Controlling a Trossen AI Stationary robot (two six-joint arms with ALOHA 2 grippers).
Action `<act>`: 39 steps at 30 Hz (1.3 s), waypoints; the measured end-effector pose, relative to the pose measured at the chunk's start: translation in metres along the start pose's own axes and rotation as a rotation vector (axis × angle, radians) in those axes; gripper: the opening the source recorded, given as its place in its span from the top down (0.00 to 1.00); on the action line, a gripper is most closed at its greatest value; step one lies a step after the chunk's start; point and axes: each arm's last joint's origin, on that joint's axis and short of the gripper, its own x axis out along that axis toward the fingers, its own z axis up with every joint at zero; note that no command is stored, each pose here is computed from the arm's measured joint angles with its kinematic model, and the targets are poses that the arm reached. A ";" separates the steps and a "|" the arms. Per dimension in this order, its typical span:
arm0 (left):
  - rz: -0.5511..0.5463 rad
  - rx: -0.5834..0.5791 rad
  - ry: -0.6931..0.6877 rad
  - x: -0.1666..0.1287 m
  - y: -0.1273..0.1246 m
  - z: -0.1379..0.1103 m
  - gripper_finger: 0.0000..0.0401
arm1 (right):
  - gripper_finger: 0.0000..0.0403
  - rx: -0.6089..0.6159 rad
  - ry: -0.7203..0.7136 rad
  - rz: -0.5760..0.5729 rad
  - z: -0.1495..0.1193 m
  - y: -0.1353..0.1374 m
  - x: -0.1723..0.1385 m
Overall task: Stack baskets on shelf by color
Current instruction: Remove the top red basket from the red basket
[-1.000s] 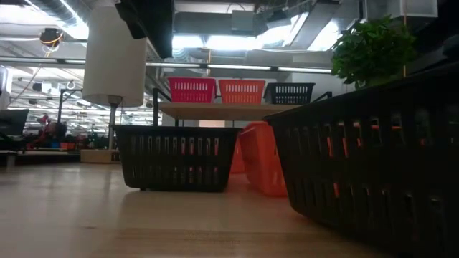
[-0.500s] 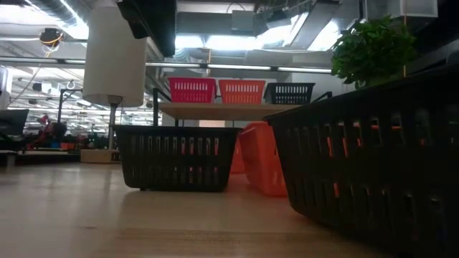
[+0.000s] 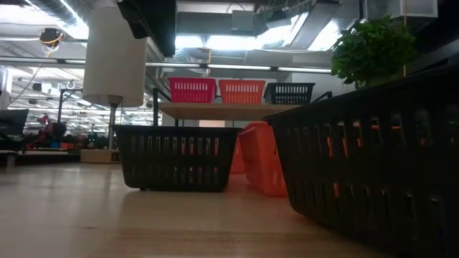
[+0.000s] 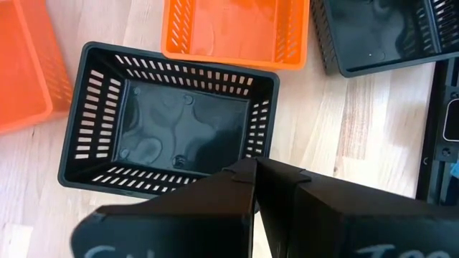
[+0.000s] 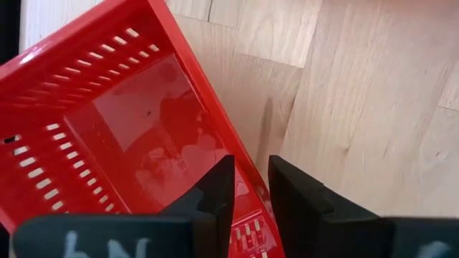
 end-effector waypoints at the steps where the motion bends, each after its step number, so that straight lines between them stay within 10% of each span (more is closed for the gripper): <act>1: 0.000 0.000 0.000 0.000 0.000 0.000 1.00 | 0.79 0.012 0.000 0.000 0.000 0.000 0.000; 39: 0.000 -0.019 0.000 0.000 0.000 0.000 1.00 | 0.81 0.048 -0.004 0.037 0.004 0.003 -0.005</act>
